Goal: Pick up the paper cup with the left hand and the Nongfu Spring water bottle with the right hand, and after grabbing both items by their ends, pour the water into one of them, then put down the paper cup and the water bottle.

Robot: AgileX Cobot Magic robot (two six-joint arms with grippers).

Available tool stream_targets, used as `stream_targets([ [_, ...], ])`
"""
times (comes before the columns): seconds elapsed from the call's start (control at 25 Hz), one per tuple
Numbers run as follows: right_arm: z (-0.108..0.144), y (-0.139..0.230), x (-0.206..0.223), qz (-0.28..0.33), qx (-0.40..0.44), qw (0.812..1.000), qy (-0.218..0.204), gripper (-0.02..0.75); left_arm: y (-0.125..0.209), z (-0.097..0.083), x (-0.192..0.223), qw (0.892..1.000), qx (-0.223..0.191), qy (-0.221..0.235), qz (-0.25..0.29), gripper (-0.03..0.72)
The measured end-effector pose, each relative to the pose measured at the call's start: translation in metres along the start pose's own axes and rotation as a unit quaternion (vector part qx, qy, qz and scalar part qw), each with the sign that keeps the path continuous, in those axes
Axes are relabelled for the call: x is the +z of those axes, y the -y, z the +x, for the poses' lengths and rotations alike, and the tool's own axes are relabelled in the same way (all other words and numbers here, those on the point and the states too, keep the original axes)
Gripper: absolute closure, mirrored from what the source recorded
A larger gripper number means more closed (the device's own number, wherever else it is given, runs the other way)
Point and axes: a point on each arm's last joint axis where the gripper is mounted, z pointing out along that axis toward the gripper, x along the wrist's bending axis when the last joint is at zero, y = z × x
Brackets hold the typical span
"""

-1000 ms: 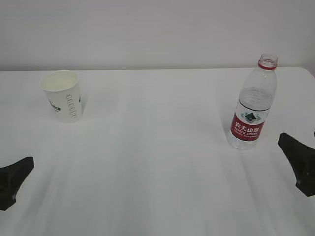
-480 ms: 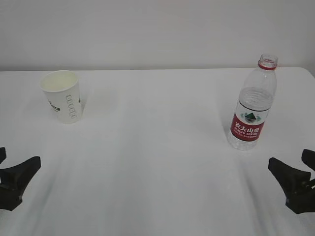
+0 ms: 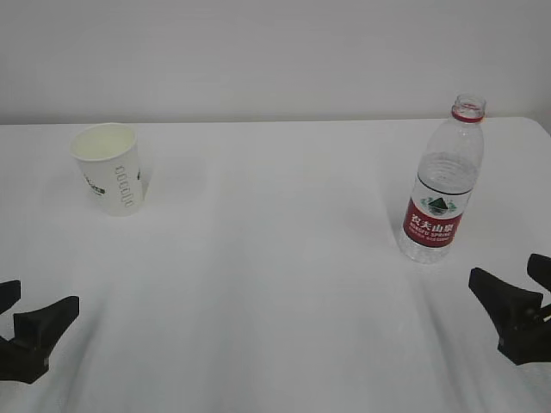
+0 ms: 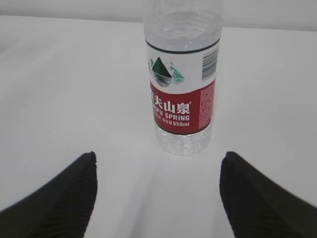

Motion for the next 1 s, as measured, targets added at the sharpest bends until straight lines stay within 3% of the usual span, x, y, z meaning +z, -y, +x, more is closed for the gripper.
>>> stream_targets([
  [0.32,-0.003,-0.011,0.014,-0.023,-0.022,0.999,0.001,0.148,-0.013,-0.003,0.013,0.999,0.006,0.014,-0.029,0.102],
  [1.0,-0.010,0.000,0.063,0.011,-0.023,1.000,0.000,0.148,-0.017,-0.004,0.016,0.999,0.008,0.020,-0.037,0.102],
])
